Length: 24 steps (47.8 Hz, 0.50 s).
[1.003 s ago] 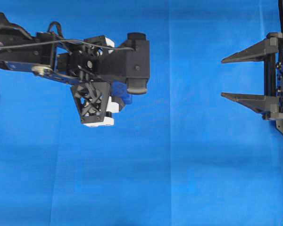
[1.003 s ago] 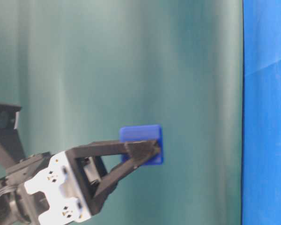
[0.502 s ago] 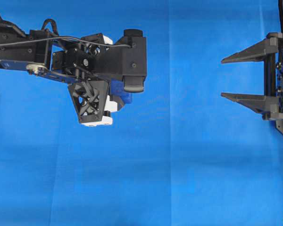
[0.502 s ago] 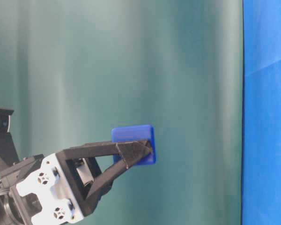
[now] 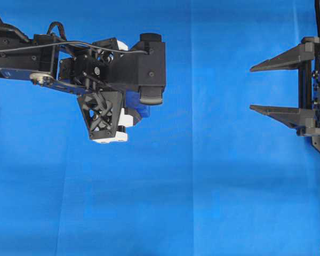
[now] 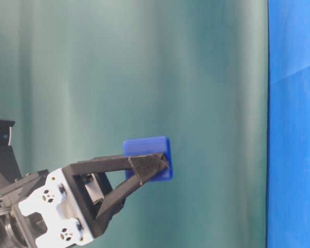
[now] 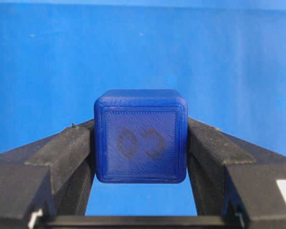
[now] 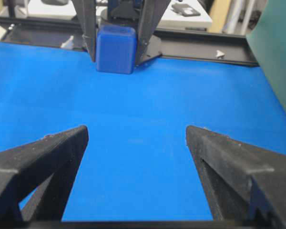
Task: Handover the blue block to the right arm after grasping it with the left arm, then place it in the designated position.
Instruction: 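Raise and rotate the held cube toward the table center with the left gripper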
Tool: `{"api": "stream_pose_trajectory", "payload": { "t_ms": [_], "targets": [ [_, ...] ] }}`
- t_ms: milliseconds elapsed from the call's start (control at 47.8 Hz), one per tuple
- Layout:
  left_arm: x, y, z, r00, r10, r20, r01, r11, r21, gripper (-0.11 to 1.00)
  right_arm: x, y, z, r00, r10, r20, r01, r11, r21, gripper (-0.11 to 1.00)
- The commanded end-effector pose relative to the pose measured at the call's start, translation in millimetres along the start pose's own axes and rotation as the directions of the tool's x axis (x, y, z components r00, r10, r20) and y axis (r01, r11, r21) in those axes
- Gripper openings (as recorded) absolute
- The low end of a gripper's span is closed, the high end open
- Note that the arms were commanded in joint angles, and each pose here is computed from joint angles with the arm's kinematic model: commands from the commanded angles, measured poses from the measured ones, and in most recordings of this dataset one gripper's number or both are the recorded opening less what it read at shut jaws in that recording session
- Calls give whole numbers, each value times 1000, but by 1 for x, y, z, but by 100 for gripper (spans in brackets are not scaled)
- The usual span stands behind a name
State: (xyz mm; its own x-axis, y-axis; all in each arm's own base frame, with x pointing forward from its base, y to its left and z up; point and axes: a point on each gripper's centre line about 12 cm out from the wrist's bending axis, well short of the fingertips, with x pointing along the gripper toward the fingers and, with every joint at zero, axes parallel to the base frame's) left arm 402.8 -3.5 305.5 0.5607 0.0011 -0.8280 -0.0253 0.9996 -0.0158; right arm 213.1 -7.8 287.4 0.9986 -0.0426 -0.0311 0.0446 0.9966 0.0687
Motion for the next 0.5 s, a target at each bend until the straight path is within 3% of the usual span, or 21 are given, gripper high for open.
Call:
{"api": "stream_pose_trajectory", "payload": {
  "t_ms": [0,481],
  "targets": [
    [-18,-1,7,998,-2,55,2,1000,2,49,2,0,11,1000,-1,29,0,1000,5,96],
    [-18,-1,7,998,-2,61,2,1000,3,49,3,0,12,1000,0,26,0,1000,5,96]
  ]
}}
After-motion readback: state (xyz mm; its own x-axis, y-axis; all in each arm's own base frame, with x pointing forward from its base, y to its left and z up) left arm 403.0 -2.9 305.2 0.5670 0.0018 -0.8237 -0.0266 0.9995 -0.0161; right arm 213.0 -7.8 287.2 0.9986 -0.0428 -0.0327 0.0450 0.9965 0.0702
